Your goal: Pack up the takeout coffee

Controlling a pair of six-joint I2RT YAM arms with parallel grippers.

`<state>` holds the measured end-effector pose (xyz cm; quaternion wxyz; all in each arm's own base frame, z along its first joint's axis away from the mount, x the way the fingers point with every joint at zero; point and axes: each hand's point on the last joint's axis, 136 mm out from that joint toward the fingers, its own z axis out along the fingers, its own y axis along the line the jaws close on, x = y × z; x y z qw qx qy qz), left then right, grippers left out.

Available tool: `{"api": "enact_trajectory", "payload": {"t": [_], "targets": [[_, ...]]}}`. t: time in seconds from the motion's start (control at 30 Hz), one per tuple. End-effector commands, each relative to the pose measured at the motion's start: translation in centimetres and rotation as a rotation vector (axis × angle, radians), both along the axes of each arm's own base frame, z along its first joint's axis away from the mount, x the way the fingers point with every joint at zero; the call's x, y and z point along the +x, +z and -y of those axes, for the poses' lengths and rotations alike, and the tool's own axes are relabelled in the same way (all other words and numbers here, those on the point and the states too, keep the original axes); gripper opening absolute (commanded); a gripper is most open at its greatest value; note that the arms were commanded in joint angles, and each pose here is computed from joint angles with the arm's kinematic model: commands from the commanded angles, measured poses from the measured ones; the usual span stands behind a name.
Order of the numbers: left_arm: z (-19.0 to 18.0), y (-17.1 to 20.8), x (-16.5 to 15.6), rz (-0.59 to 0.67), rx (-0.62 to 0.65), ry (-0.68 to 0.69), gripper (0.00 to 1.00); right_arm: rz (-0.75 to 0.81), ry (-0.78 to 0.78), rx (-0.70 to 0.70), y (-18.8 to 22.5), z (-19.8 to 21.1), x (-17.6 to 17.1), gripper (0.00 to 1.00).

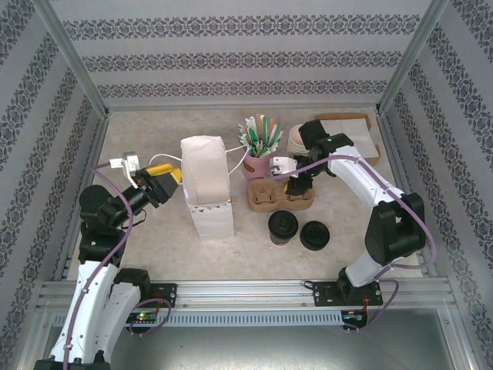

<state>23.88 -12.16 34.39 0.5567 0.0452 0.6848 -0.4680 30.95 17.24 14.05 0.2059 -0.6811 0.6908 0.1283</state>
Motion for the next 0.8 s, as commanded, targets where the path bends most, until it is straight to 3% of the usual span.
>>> {"api": "enact_trajectory", "payload": {"t": [0.0,0.77], "targets": [[0.2,1.9,-0.6,0.087,0.006,-0.019,0.67,-0.058,0.049,0.01,-0.7,-0.3,-0.7,0.55],[0.1,1.7,-0.3,0.084,0.017,-0.012,0.67,-0.189,0.102,0.02,-2.9,-2.0,-1.3,0.55]]}}
